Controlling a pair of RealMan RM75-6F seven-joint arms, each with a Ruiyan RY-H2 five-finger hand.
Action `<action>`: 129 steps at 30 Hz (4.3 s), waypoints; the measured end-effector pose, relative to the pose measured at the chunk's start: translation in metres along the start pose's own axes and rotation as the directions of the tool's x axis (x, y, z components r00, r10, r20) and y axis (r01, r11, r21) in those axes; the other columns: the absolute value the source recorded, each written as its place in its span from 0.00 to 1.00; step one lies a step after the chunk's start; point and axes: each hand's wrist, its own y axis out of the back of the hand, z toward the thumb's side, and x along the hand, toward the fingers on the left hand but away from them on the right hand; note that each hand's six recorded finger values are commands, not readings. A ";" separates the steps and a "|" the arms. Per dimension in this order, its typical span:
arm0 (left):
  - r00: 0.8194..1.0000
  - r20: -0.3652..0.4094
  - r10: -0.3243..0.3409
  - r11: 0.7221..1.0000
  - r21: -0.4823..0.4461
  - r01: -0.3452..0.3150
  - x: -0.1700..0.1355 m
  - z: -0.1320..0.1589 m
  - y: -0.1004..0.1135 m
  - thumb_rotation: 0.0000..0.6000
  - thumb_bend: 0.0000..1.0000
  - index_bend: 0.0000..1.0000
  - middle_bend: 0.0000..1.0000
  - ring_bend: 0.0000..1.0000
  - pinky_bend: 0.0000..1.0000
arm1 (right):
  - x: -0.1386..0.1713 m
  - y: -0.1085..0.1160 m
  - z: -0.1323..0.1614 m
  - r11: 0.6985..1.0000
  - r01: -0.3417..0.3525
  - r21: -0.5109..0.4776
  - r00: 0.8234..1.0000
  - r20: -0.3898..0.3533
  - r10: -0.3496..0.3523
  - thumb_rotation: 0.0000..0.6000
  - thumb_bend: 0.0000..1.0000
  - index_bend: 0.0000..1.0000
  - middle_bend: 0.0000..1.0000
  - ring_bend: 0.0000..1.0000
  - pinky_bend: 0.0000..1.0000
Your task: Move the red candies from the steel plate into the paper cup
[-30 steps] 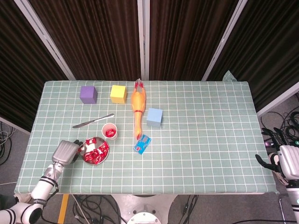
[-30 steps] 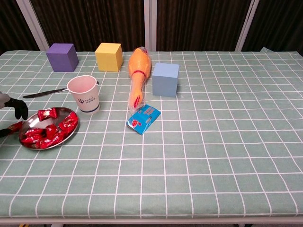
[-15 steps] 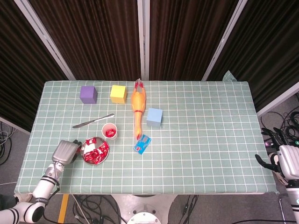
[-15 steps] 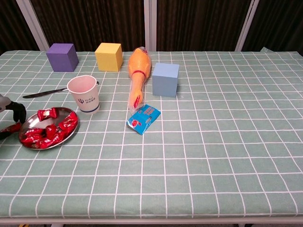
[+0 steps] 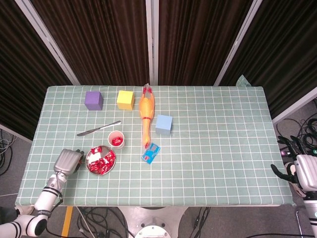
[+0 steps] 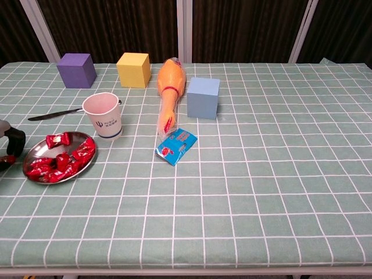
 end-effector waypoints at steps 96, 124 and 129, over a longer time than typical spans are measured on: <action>0.986 0.163 0.042 0.999 0.017 -0.045 -0.015 0.047 0.033 1.00 0.37 0.45 0.47 0.89 1.00 | -0.003 -0.002 0.000 1.000 -0.005 -0.008 1.000 -0.013 0.005 1.00 0.20 0.13 0.24 0.07 0.42; 0.989 0.144 0.040 0.999 0.005 -0.041 0.007 0.048 0.019 1.00 0.43 0.65 0.70 0.92 1.00 | -0.002 0.000 0.000 1.000 -0.002 -0.005 1.000 -0.006 0.002 1.00 0.20 0.12 0.24 0.07 0.42; 0.986 0.150 0.069 0.998 -0.022 -0.066 0.008 0.048 0.023 1.00 0.46 0.67 0.71 0.92 1.00 | -0.002 0.001 0.001 1.000 0.000 -0.005 1.000 -0.009 0.000 1.00 0.19 0.13 0.24 0.07 0.42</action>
